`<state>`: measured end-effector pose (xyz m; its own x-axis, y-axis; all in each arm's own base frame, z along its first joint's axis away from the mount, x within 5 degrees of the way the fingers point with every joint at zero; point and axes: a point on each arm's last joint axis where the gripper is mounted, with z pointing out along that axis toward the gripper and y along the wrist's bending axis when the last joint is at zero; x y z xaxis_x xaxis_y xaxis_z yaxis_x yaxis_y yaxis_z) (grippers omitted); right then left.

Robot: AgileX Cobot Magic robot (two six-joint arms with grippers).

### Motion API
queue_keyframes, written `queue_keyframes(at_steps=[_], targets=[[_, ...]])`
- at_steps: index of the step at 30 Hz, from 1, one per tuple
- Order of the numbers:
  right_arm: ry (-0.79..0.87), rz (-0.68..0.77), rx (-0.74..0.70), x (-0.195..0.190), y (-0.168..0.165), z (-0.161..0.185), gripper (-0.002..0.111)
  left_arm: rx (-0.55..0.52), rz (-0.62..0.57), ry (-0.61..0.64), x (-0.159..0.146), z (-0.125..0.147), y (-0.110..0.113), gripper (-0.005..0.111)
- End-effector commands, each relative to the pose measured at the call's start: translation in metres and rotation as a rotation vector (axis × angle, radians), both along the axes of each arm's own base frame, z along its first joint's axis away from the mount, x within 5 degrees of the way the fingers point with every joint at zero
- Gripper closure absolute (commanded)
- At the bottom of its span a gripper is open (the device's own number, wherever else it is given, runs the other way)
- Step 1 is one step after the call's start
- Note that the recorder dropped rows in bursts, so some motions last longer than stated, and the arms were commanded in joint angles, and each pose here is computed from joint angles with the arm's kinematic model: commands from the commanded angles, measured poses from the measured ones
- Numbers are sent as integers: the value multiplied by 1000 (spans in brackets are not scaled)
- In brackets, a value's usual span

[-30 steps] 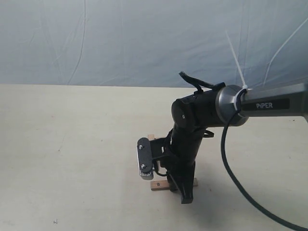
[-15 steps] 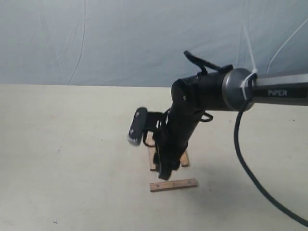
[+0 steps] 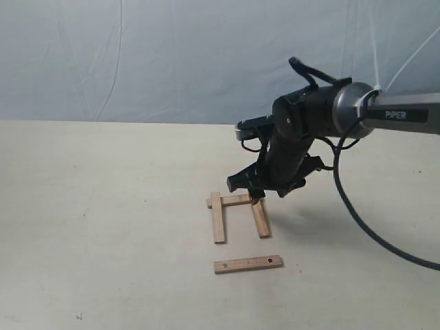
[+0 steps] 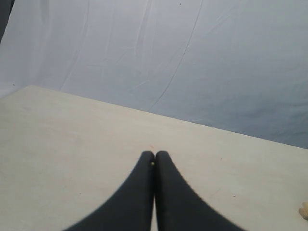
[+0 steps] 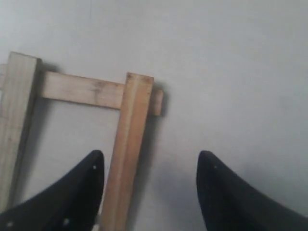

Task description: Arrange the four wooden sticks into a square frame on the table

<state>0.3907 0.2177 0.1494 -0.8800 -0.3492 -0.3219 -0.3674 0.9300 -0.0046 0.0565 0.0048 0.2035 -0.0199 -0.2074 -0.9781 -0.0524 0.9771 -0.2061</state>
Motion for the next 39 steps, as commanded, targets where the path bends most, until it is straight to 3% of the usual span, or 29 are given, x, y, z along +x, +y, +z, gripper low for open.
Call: queue_keyframes(at_steps=[1, 7, 8, 11, 17, 21, 30, 39], targets=[[-7, -4, 12, 6, 4, -25, 54, 3, -6, 1, 0, -1, 0, 107], [-4, -15, 36, 10, 8, -46, 58, 3, -6, 1, 0, -1, 0, 107], [-2, -15, 35, 10, 8, -47, 65, 3, -6, 1, 0, -1, 0, 107], [-6, -22, 43, 11, 10, -37, 108, 3, -6, 1, 0, -1, 0, 107], [-26, -72, 79, 4, 6, 16, 109, 11, -5, 1, 0, -1, 0, 107], [-10, -100, 96, -12, -2, 32, 109, 11, -5, 1, 0, -1, 0, 107], [-3, -185, 167, -64, -12, 11, 109, 11, -5, 1, 0, -1, 0, 107], [-19, -173, 153, -69, 7, -11, 109, 11, -5, 1, 0, -1, 0, 107]])
